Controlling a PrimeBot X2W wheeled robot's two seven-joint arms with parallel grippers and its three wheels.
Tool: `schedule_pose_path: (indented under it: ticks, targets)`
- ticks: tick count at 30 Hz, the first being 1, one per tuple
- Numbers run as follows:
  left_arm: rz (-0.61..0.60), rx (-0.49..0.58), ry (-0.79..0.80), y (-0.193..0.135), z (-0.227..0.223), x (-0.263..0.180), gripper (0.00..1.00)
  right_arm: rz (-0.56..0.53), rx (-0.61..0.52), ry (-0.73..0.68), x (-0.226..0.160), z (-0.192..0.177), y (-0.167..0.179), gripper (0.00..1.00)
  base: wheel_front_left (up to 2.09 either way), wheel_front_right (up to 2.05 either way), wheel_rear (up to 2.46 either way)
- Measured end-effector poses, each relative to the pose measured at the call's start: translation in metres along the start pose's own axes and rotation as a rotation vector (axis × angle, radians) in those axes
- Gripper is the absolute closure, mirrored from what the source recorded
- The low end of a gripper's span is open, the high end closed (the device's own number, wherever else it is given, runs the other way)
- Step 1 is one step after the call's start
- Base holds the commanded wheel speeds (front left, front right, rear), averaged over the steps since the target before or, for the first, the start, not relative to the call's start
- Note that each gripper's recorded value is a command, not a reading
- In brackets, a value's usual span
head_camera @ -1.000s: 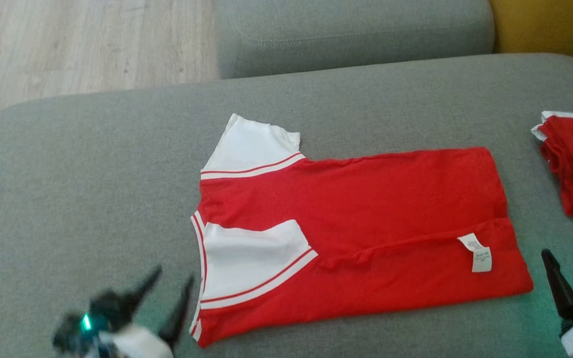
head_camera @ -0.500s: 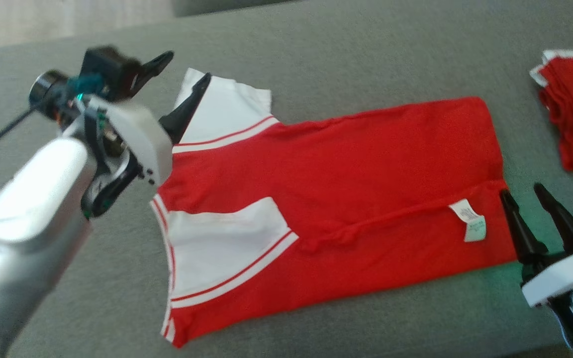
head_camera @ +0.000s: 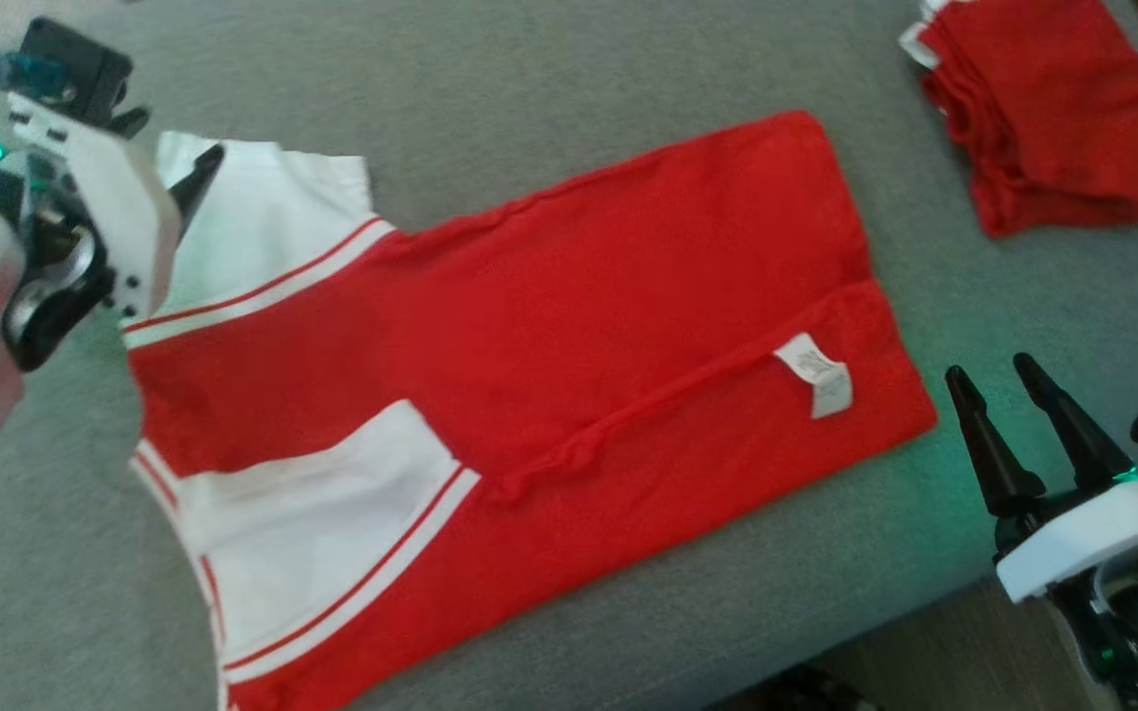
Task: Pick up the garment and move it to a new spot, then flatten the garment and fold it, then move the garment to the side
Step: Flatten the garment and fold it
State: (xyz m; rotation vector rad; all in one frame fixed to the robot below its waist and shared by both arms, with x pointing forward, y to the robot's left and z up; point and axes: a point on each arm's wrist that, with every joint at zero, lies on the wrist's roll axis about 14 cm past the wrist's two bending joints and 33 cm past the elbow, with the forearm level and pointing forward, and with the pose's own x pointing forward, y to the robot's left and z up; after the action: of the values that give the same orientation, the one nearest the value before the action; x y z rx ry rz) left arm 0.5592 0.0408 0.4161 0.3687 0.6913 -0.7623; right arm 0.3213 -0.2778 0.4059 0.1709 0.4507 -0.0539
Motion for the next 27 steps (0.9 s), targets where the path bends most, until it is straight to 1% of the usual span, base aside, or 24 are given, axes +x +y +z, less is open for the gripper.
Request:
schedule_pose_path:
  ticks: [5,9,15,16,17,19,27]
  targets:
    - [0.018,0.007,0.092,0.01,-0.024,0.021,0.0,-0.056,0.007,0.016,-0.012,-0.007,-0.015,0.0,0.0,0.0,0.0]
    - [0.052,0.004,0.118,0.025,-0.029,0.03,0.0,-0.082,0.009,0.012,-0.017,-0.008,-0.02,0.0,0.0,0.0,0.0]
    - [0.037,-0.022,0.144,0.021,-0.035,0.039,0.0,-0.108,0.01,0.004,-0.022,-0.006,-0.028,0.0,0.0,0.0,0.0]
    - [0.03,-0.027,0.157,0.019,-0.037,0.039,0.06,-0.11,0.01,0.002,-0.023,-0.005,-0.028,0.0,0.0,0.0,0.0]
    - [0.023,-0.033,0.165,0.017,-0.037,0.039,0.45,-0.112,0.01,0.0,-0.024,-0.005,-0.029,0.0,0.0,0.0,0.0]
    - [0.01,-0.043,0.166,0.013,-0.036,0.038,1.0,-0.115,0.01,-0.004,-0.024,-0.003,-0.03,0.0,0.0,0.0,0.0]
    - [-0.012,-0.01,0.119,0.006,-0.03,0.034,1.0,-0.115,0.011,-0.021,-0.026,0.001,-0.03,0.0,0.0,0.0,0.0]
